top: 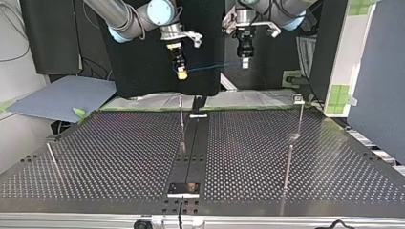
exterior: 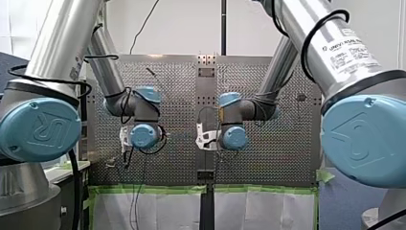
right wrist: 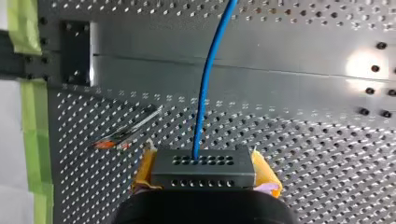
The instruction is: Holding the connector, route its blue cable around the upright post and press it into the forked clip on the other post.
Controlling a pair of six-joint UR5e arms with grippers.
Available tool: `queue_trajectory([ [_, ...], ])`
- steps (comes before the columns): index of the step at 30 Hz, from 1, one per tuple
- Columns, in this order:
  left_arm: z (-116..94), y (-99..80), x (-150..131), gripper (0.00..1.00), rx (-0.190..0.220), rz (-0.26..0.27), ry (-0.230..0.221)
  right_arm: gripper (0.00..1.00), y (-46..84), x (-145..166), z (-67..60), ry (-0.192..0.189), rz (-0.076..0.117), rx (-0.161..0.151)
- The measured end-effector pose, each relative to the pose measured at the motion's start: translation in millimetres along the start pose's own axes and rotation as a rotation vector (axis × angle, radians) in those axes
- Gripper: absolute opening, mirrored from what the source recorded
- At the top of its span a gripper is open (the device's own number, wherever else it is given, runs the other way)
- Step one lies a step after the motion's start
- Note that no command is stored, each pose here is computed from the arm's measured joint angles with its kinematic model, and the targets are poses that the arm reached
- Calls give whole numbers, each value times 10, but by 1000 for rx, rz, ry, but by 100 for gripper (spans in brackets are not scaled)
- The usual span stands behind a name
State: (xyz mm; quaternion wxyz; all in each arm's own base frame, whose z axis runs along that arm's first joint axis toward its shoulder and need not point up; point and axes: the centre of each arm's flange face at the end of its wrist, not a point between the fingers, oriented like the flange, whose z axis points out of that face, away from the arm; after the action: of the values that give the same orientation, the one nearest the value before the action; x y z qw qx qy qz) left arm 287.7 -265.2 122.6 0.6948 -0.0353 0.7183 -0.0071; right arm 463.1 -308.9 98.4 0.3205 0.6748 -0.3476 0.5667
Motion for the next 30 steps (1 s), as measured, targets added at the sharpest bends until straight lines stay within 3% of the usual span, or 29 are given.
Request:
queue_trajectory([
  [7,113,-46,-316,0,-44,-35,-40,0,18,417,85,39,24,25],
  [17,242,-166,-804,0,-34,-148,-96,0,69,1134,199,117,36,19],
  [30,379,-273,-1576,0,-55,-245,-187,0,196,1970,173,196,47,17],
])
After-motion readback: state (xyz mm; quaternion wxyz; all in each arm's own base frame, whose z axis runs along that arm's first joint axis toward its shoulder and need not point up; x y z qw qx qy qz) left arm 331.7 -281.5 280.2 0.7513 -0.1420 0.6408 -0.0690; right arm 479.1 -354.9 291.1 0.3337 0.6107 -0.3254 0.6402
